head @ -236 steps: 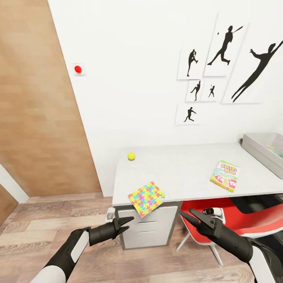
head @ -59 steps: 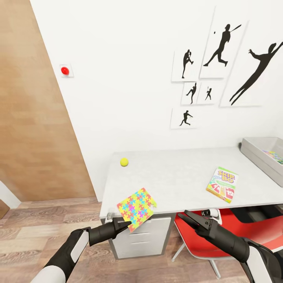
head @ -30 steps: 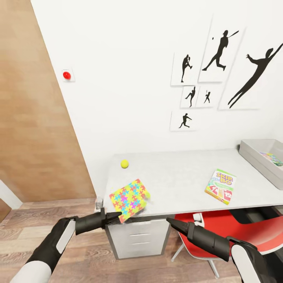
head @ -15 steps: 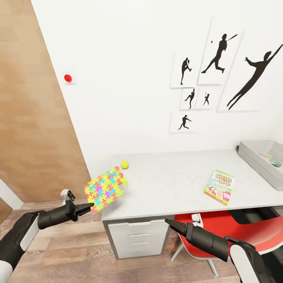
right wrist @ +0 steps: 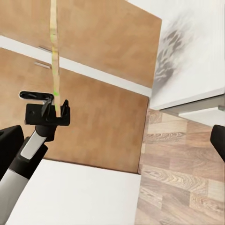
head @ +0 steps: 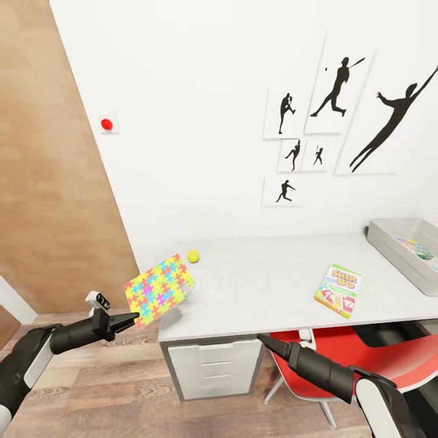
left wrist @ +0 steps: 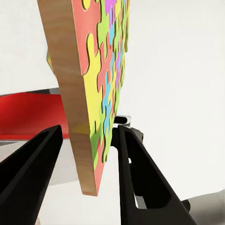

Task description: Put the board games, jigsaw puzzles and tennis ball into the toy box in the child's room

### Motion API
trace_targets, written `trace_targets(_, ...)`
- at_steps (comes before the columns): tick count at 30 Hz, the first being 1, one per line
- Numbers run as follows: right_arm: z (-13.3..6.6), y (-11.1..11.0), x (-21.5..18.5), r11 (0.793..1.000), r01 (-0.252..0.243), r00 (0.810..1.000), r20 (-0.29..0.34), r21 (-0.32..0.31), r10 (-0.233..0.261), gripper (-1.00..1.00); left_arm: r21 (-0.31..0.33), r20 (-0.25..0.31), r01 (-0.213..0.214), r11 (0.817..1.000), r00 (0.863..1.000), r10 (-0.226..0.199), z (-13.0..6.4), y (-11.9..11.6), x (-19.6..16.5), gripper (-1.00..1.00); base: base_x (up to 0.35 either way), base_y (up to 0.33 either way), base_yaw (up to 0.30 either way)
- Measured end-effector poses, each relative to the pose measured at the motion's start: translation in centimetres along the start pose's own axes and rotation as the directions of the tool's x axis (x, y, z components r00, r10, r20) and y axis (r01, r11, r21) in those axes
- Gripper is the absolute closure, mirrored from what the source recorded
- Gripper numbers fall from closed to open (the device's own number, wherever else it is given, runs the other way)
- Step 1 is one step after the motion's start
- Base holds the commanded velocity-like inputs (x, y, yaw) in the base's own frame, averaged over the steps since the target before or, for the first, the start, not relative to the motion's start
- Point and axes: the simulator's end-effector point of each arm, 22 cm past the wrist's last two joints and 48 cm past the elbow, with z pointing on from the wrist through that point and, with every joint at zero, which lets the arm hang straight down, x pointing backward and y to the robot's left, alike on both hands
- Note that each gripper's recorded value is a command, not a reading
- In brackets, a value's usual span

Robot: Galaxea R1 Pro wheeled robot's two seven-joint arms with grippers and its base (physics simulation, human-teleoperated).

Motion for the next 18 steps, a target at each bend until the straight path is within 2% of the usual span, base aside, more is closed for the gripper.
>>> trace_targets(11, -0.4, 0.7, -0.2, 1.000, 0.004, 1.000, 0.006, 0.006, -0.004, -1.00, -0.003, 0.000, 0.000, 1.000, 1.000, 0.000, -0.2, -0.9, 0.1, 1.00, -0.004, 0.000, 0.000)
trace_targets(18, -0.6, 1.4, -0.1, 1.000, 0.005, 1.000, 0.006, 0.002, -0.005, -1.00, -0.002, 0.001, 0.000, 1.000, 1.000, 0.000, -0.3, -1.5, 0.2, 1.00, -0.185, 0.000, -0.020)
